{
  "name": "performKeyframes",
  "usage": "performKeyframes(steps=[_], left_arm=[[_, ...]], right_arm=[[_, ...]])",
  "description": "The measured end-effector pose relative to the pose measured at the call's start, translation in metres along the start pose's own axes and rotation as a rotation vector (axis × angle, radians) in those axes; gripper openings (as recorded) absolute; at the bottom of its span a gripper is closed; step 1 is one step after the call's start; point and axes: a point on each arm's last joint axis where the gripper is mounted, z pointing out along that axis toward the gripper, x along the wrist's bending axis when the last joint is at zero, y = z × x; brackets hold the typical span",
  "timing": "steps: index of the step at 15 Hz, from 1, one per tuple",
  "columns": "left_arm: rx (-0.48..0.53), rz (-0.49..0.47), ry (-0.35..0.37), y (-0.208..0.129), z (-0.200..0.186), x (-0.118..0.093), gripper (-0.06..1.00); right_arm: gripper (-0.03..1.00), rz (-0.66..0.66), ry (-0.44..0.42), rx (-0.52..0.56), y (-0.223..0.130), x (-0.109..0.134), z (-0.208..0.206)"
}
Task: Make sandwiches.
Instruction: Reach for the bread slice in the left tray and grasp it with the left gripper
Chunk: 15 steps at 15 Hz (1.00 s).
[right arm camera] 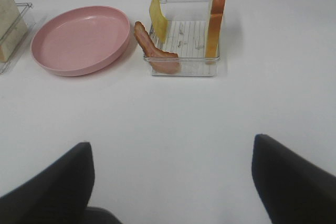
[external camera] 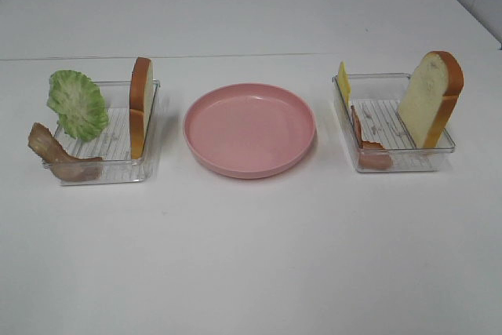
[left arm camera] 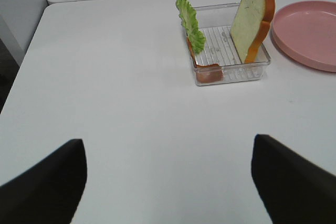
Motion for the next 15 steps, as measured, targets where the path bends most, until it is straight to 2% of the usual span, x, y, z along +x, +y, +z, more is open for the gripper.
performKeyframes(steps=[15], left_arm=[[0.0,0.0,0.0,0.0,0.0,0.0,0.81]], right_arm=[[0.77,0.0,0.0,0.0,0.0,0.0,0.0]])
